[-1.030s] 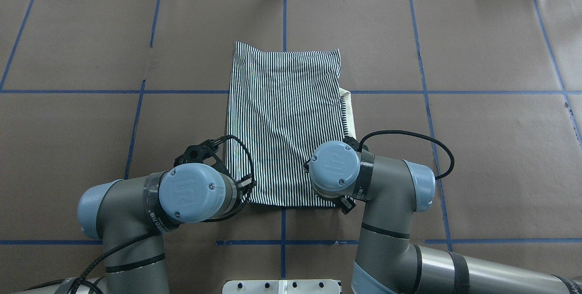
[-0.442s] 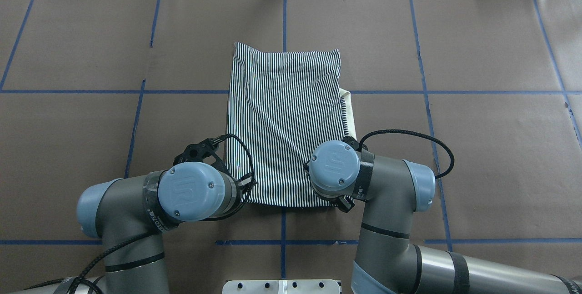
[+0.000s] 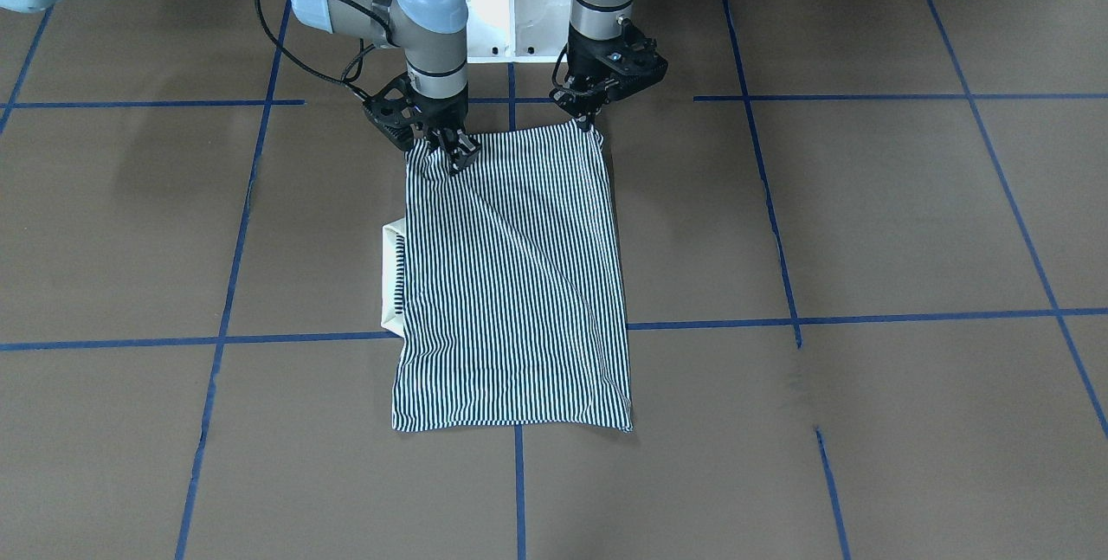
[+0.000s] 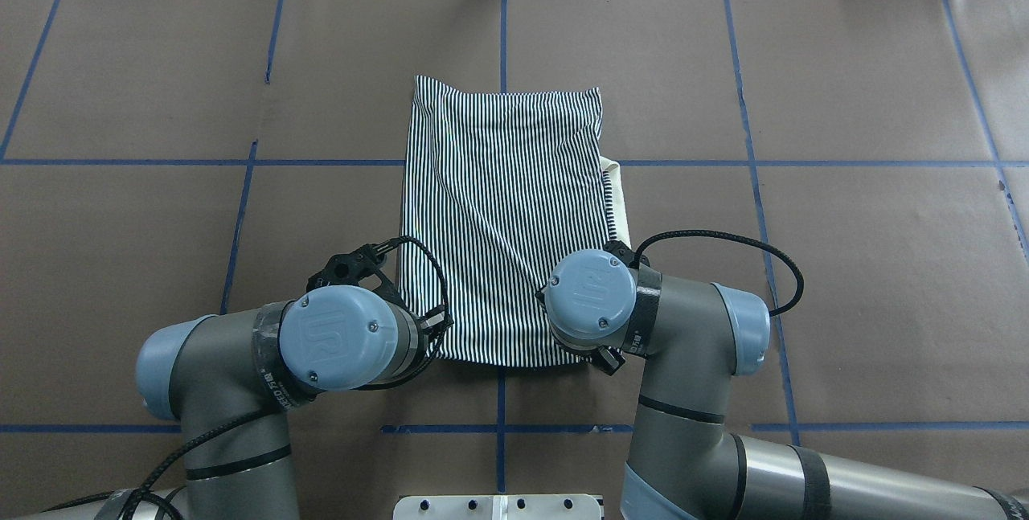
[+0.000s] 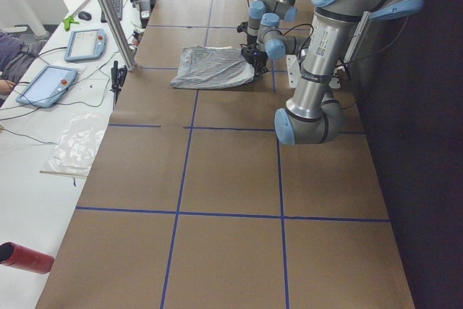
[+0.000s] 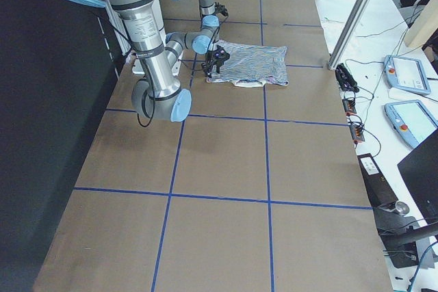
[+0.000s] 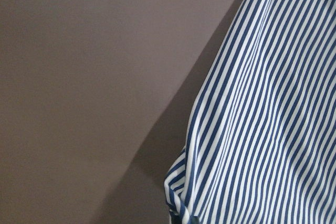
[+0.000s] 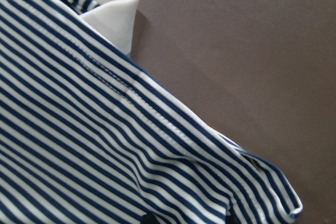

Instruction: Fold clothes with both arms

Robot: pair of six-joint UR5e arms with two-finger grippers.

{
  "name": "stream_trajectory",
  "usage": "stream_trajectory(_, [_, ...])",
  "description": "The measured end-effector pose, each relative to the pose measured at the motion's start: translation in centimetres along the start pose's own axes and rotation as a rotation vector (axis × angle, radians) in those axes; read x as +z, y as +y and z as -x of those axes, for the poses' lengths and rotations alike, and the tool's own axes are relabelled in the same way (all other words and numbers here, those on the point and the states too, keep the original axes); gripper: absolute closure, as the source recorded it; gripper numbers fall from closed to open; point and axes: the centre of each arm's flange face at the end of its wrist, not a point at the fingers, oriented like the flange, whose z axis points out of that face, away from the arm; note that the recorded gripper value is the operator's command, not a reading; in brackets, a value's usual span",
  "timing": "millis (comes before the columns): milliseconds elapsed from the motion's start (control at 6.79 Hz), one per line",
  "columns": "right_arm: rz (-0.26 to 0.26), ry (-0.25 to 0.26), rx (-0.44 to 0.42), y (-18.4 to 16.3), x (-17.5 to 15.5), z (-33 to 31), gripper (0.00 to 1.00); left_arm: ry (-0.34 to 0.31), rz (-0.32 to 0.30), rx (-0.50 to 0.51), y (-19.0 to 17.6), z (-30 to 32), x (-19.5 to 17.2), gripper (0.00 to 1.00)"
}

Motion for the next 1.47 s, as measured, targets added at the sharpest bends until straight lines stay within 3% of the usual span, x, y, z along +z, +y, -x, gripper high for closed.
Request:
stream_trajectory(883, [-0.017, -0.035, -0.002, 0.0, -0.4, 0.3, 1.00, 0.010, 0.007, 0.001, 0.2, -0.1, -0.5, 1.00])
stream_trajectory(1177, [0.016, -0.080, -0.011, 0.2, -2.0, 0.0, 1.00, 0.043, 0.047, 0.011, 1.4, 0.0, -2.8, 1.00])
stream_trajectory(1472, [0.076, -0.127, -0.042, 1.4, -5.4, -2.4, 1.00, 0.037, 0.092, 0.032, 3.9, 1.4, -3.6, 1.00])
